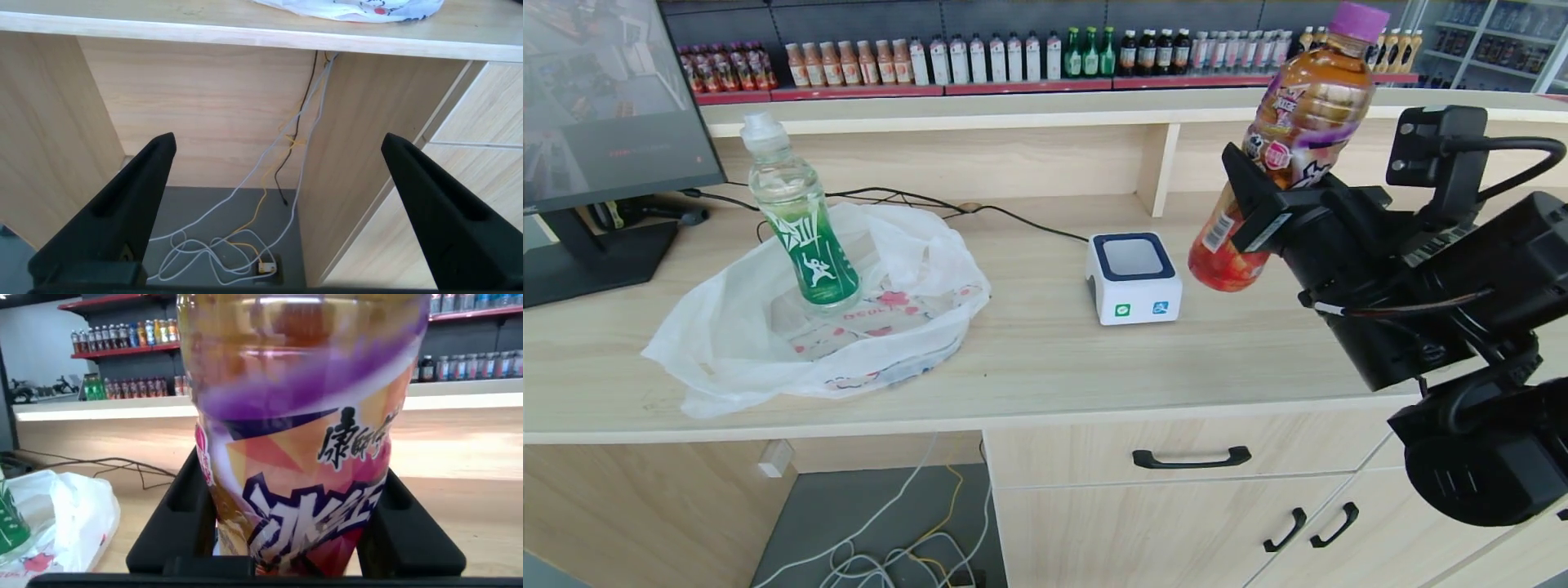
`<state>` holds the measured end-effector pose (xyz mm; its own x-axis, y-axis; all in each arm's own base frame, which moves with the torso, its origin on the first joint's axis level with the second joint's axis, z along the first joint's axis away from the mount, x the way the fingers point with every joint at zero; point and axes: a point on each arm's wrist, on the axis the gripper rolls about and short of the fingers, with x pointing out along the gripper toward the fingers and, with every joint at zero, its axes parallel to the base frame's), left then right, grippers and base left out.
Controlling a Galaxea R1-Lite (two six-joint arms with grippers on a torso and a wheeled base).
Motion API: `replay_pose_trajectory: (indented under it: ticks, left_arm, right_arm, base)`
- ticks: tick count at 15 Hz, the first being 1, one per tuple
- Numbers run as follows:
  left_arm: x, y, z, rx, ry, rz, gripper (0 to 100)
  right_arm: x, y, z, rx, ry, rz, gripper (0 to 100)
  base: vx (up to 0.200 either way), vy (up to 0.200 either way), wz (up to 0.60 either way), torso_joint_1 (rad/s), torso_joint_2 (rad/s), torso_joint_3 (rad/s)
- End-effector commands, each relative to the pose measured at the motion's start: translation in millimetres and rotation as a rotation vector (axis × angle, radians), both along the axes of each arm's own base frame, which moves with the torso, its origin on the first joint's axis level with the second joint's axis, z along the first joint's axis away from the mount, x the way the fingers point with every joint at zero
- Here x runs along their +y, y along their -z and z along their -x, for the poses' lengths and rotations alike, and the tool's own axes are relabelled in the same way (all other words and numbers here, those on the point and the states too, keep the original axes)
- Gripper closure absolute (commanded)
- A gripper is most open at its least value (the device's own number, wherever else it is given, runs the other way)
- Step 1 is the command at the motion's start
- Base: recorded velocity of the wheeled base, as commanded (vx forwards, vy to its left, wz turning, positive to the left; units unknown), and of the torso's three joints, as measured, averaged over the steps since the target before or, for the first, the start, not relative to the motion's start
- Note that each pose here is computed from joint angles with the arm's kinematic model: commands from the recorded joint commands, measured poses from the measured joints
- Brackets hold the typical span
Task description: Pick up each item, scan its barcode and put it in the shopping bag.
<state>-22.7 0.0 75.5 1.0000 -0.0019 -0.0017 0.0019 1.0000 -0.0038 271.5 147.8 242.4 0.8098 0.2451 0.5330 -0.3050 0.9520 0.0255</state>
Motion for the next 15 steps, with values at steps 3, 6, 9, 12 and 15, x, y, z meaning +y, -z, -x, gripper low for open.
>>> replay_pose_trajectory:
  ticks: [3,6,9,12,15]
  left_arm:
    - [0.0,0.0,0.0,0.0,0.0,0.001,0]
    - [0.0,0.0,0.0,0.0,0.0,0.001,0]
    - [0.0,0.0,0.0,0.0,0.0,0.002,0]
    - [0.0,0.0,0.0,0.0,0.0,0.002,0]
    - [0.0,0.0,0.0,0.0,0.0,0.002,0]
  right_arm:
    - [13.0,14.5,1.3,0.059,-0.079,-0.02,100]
    - [3.9,14.0,-1.9,0.062,-0.061,-0.034,100]
    - [7.4,11.0,-4.1,0.05,-0.071,-0.044,100]
    - [6.4,9.8,-1.2,0.05,-0.08,-0.051,100]
    - [9.5,7.3,-4.5,0.021,-0.11,-0.017,100]
  base:
    - [0.0,0.133,0.0,0.002,0.01,0.002]
    - [0.0,0.2,0.0,0.004,0.0,-0.001]
    - [0.0,0.2,0.0,0.002,0.0,0.002]
    - [0.0,0.2,0.0,0.004,0.0,0.002]
    - [0.0,0.2,0.0,0.004,0.0,0.004]
